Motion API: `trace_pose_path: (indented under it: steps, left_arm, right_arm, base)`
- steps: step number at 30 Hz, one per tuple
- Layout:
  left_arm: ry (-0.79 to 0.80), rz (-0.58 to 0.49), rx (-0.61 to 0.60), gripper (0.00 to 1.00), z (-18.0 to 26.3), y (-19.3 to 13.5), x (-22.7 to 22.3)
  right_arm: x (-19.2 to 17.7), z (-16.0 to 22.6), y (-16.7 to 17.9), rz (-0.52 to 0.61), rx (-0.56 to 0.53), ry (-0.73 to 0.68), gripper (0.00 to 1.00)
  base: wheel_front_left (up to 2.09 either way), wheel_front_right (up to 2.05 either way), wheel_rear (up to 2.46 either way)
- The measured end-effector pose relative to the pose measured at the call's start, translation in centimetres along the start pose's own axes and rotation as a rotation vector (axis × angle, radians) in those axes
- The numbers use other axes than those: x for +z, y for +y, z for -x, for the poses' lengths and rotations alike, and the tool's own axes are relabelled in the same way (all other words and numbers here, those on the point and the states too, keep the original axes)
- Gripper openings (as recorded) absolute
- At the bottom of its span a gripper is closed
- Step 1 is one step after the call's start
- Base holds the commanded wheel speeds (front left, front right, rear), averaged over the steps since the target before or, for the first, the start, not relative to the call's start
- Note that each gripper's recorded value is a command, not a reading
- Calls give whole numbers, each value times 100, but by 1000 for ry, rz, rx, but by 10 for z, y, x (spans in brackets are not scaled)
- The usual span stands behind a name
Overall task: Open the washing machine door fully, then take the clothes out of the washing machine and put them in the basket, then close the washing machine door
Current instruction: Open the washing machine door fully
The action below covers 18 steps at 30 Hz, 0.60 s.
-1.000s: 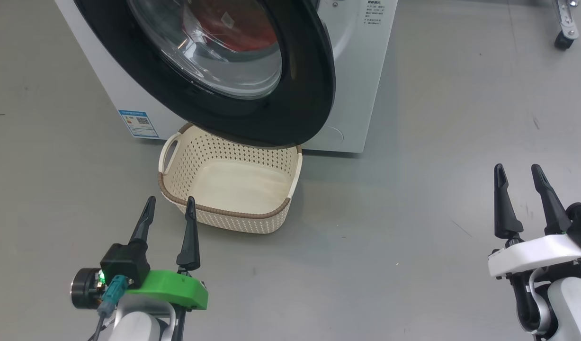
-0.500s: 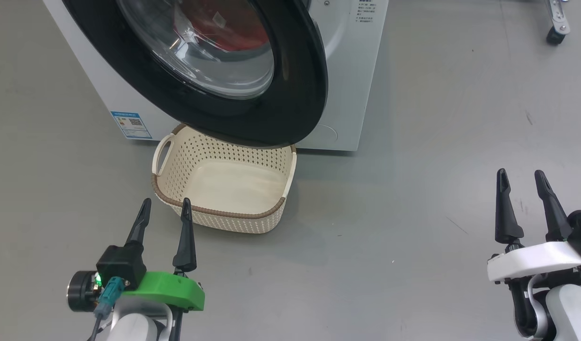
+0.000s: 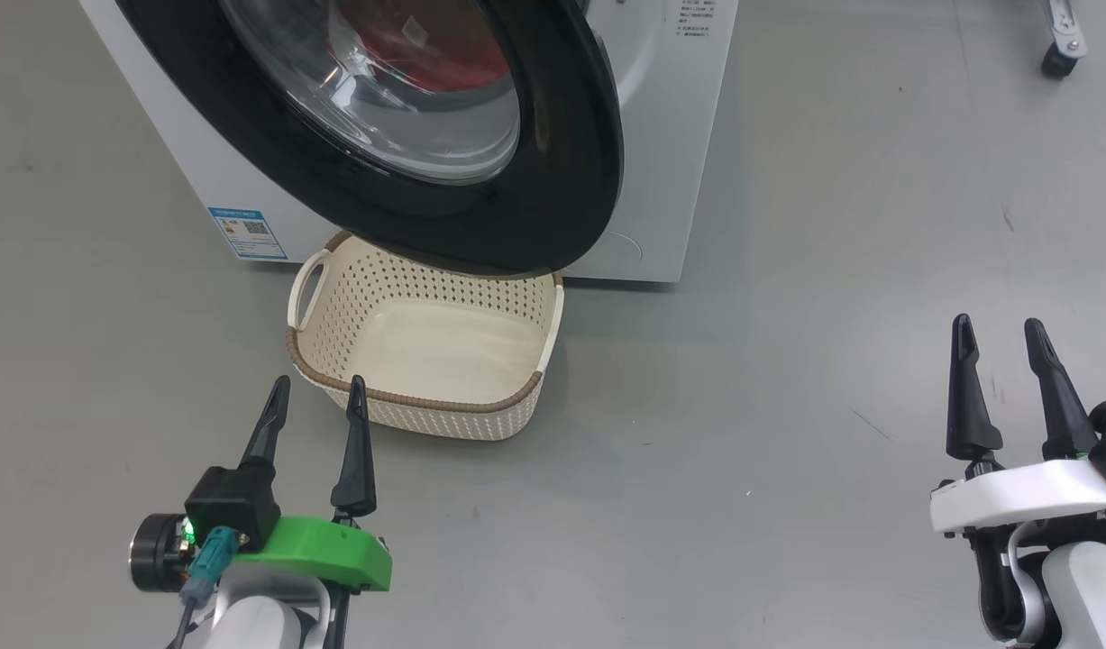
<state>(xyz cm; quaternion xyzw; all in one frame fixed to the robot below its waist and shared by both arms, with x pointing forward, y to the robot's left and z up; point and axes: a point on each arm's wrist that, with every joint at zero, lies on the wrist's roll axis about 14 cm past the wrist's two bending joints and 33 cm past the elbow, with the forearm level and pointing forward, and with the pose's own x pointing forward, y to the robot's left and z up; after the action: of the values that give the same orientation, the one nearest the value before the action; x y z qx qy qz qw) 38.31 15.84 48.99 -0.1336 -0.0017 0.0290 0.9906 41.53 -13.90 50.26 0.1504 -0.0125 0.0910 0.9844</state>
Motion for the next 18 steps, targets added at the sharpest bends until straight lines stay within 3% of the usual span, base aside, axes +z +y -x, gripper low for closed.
trace_pose_path:
  steps: [18]
  left_arm:
    - [-6,0,3,100,1,1,2]
  right_arm:
    - [-1,2,0,-33,-8,-2,100]
  base:
    - [0,0,0]
